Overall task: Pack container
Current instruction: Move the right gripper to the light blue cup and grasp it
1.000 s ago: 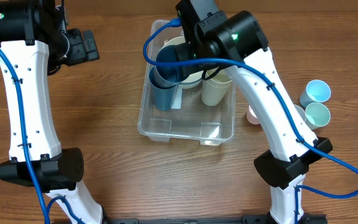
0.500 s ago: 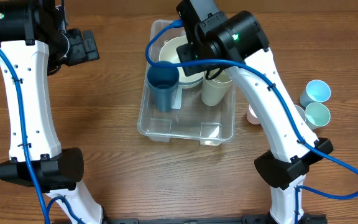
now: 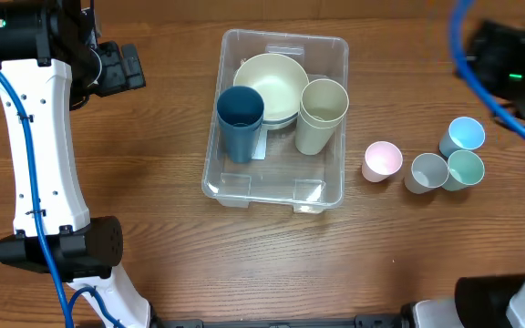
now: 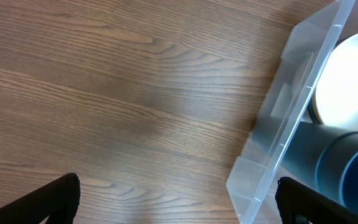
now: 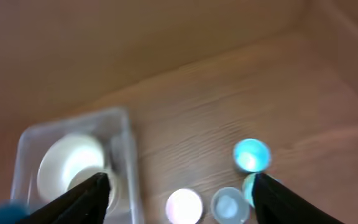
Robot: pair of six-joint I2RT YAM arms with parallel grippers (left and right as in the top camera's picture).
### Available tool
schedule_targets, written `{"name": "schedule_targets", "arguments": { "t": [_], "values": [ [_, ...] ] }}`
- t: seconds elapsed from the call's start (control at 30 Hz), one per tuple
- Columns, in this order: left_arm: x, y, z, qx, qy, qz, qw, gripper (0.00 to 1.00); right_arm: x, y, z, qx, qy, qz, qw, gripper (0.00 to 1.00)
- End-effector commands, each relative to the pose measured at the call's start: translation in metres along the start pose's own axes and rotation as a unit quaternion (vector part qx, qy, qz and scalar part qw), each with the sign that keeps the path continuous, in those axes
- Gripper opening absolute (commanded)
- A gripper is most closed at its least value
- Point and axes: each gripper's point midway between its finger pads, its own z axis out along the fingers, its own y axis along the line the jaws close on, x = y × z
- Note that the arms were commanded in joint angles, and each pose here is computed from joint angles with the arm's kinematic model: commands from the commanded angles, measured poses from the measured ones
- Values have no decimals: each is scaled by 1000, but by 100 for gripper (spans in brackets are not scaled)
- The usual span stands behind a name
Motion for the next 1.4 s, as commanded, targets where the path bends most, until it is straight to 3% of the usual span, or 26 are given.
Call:
{"name": "schedule_targets", "arguments": {
  "t": [0.0, 0.2, 0.53, 0.93, 1.13, 1.37],
  "values": [
    [-1, 0, -3, -1, -5, 11, 1000, 100, 3, -40, 42, 19, 61, 94, 994, 77],
    [-1, 0, -3, -1, -5, 11, 1000, 100, 28, -99, 115, 68, 151, 166, 972, 77],
    [-1, 0, -3, -2, -5, 11, 1000, 100, 90, -150, 224, 119, 253, 194, 940, 76],
    [-1, 0, -3, -2, -5, 11, 1000, 100, 140, -181, 257, 135, 331, 205, 911, 65],
    [-1, 0, -3, -2, -5, 11, 1000, 100, 155, -170, 267, 87, 353, 201, 910, 61],
    [-1, 0, -3, -2, -5, 11, 1000, 100, 184, -174, 283, 90, 370, 204, 902, 58]
  ]
}}
